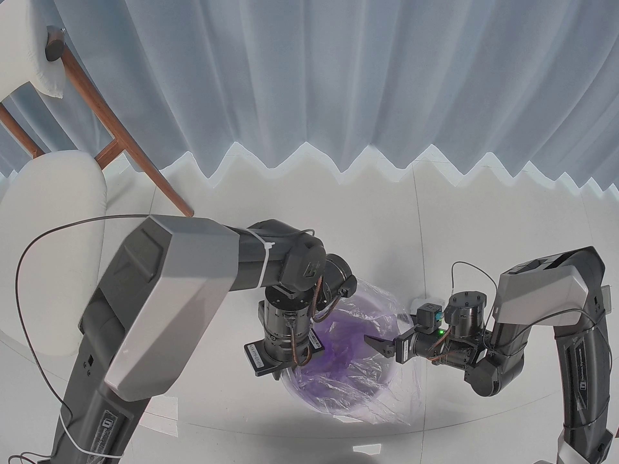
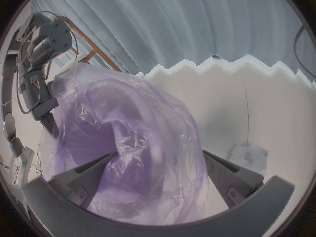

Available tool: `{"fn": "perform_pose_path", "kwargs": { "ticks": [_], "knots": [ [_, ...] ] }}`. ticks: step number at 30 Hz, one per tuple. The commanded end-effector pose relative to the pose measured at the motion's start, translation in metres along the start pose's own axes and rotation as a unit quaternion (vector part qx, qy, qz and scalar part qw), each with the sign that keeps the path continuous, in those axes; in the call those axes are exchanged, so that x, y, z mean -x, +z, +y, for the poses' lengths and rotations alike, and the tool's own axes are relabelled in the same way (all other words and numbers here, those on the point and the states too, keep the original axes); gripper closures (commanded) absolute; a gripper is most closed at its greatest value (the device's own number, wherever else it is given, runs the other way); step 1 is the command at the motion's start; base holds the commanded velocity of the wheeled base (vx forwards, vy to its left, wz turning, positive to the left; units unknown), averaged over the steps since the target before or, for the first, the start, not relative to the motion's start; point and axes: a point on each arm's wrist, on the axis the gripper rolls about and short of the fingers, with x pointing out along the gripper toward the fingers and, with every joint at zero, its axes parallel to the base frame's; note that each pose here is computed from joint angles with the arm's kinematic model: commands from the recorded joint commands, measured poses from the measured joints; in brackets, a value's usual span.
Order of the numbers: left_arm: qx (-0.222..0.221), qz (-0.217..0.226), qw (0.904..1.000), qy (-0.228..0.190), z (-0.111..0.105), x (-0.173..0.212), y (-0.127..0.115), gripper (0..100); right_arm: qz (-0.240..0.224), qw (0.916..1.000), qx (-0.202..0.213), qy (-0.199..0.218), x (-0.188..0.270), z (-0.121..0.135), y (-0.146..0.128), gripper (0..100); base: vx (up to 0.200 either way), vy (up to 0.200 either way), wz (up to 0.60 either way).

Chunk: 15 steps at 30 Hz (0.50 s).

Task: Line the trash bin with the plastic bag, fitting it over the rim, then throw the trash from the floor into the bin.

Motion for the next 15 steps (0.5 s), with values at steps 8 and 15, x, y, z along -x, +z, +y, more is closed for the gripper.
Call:
{"fn": "perform_pose_path", "kwargs": {
  "ticks": [8, 15],
  "knots": [
    [-0.014, 0.0, 0.9999, 0.002, -0.004, -0.002, -0.009, 100, -0.003, 0.9999, 0.005, 0.01, -0.004, 0.006, 0.001, 100, 0.0, 0.0, 0.0],
    [-0.058, 0.007, 0.9982, 0.016, -0.002, -0.003, -0.011, 100, -0.016, 0.9998, 0.009, 0.011, 0.016, 0.014, 0.024, 100, 0.0, 0.0, 0.0]
  ]
}}
